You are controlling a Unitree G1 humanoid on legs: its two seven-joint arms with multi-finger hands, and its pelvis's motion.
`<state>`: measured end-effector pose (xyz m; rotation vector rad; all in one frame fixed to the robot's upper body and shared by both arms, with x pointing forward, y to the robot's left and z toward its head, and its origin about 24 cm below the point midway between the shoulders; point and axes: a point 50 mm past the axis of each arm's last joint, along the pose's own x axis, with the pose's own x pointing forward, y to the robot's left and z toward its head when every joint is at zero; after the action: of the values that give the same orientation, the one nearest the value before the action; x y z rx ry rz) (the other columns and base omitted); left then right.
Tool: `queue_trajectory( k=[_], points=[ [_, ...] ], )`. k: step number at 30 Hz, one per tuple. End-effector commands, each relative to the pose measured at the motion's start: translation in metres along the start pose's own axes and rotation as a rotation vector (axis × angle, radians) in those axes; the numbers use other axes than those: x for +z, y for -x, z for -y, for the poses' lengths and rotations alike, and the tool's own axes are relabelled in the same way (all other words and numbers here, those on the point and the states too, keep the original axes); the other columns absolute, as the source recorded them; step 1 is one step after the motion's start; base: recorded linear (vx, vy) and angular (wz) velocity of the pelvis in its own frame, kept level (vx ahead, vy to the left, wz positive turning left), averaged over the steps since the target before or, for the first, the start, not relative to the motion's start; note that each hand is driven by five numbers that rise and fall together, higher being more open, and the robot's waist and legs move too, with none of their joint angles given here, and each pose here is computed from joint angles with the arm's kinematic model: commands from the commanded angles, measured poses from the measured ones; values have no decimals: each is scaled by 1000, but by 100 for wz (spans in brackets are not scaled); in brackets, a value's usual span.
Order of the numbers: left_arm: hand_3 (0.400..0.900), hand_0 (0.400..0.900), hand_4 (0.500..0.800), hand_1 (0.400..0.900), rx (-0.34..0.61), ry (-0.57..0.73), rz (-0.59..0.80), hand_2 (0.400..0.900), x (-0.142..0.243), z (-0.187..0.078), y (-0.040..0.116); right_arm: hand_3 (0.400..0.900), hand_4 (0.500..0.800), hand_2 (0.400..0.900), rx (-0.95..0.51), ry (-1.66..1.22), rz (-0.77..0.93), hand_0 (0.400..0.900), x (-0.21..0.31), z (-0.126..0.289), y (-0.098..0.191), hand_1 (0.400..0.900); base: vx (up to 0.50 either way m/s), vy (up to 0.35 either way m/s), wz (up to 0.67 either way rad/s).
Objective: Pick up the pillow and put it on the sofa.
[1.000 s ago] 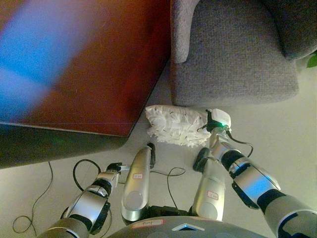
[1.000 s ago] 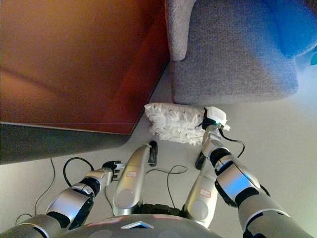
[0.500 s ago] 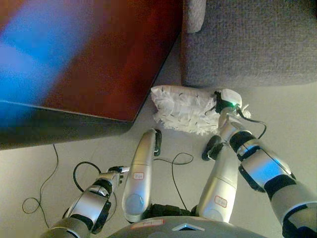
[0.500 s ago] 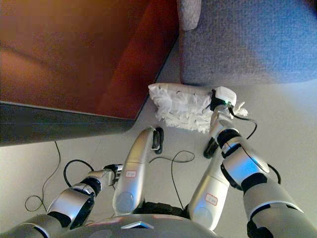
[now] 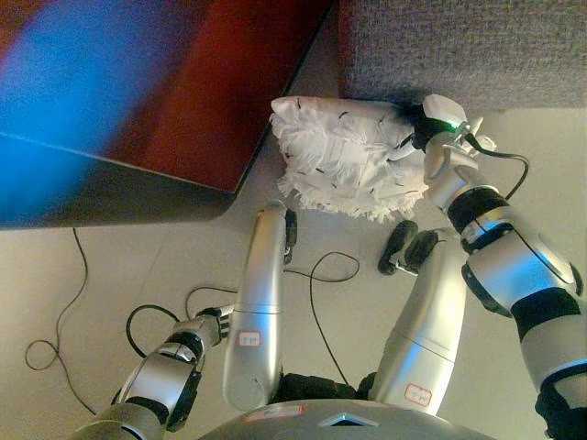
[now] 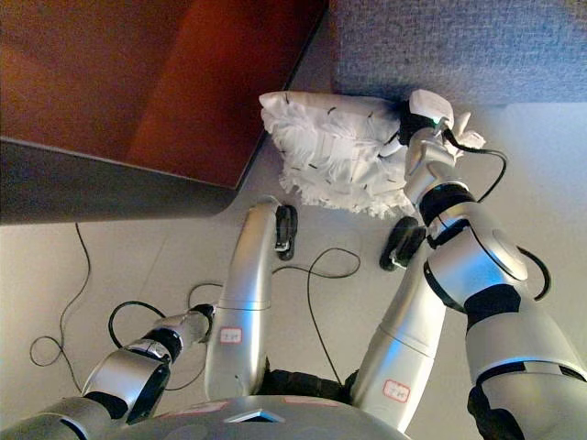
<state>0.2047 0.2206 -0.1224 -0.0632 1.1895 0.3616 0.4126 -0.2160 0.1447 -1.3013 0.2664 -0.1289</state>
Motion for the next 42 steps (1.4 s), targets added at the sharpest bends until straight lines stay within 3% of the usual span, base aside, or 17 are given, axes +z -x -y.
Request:
queue_trajectory(
  k=[1,4,5,6,21,31,42],
  points=[
    [900,900,800,900,105,25,-56,900,-19,-33,-4,900,800,900,-32,3,56,900,5,39,-3,900,0,-38,6],
    [900,900,800,900,101,27,-45,900,-18,-37,-4,900,800,900,22,-21,71,900,3,41,-3,900,-3,-50,8],
    [900,900,800,900,99,22,-42,900,-18,-38,-4,547,588,547,44,-29,90,547,3,43,-3,547,-12,-44,8],
    [900,900,800,900,97,20,-39,900,-18,-39,-4,400,500,400,54,-40,102,400,3,44,-3,400,-13,-56,10],
    [900,900,800,900,134,6,-64,900,-42,-57,-5,400,500,400,-2,-118,163,400,-9,51,0,400,29,-23,3],
    [900,900,800,900,76,-74,-75,900,-50,-41,-6,400,500,400,44,-92,254,400,-2,26,5,400,38,24,-11],
    [900,900,800,900,137,-178,-112,900,-70,-62,-5,400,500,400,188,-114,294,400,-31,-25,28,400,216,-42,-6]
  ],
)
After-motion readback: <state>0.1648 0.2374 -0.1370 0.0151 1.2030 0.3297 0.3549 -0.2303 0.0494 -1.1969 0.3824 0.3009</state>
